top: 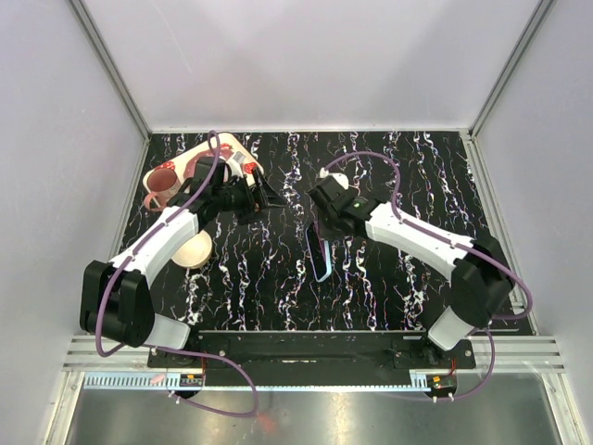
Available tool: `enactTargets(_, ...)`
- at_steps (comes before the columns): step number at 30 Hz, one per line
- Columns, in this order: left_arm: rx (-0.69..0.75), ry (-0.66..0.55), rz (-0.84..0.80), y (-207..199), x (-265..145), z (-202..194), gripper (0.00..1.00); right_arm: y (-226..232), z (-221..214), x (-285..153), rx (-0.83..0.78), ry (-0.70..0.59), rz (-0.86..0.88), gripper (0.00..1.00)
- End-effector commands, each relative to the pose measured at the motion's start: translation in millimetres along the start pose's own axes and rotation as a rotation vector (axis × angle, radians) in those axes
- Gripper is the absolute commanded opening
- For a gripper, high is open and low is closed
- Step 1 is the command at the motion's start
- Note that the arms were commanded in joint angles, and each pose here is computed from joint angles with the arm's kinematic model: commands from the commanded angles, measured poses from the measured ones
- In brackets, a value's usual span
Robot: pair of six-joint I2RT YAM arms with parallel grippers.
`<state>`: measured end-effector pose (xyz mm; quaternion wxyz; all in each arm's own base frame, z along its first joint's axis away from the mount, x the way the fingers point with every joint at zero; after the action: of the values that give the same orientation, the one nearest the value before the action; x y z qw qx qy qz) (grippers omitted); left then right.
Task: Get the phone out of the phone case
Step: Remove the phone case from the phone.
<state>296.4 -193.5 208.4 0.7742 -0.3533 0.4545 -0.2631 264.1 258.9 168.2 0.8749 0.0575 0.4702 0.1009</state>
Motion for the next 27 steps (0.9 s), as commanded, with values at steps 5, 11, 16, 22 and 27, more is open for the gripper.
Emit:
enactTargets(5, -0.044, -0.039, 0.054, 11, 2, 3, 0.89, 1, -10, 24, -0.007, -0.016, -0.054, 0.05)
enactTargets(11, -0.075, -0.023, 0.059, 20, 8, -3, 0.89, -3, -34, 41, -0.008, 0.046, -0.045, 0.32)
enactTargets(16, -0.097, -0.004, 0.059, 27, 12, -11, 0.89, -6, -56, 54, -0.008, 0.100, -0.047, 0.32)
enactTargets(22, -0.104, 0.012, 0.061, 30, 16, -19, 0.88, 0, -72, 64, -0.012, 0.142, -0.025, 0.31)
enactTargets(27, -0.113, 0.025, 0.068, 33, 18, -25, 0.88, 5, -80, 73, -0.031, 0.172, -0.028, 0.30)
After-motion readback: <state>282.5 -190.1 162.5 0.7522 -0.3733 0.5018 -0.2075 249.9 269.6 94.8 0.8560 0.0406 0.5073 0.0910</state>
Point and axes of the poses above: each gripper's point midway between its finger pads, its own x axis out along the fingers, its own y axis along the line the jaws close on, z = x × y, the point moved 4 cm from there along -x, back along the fingers, and after that the axes turned 1 degree about x, right-handed, at the moved point
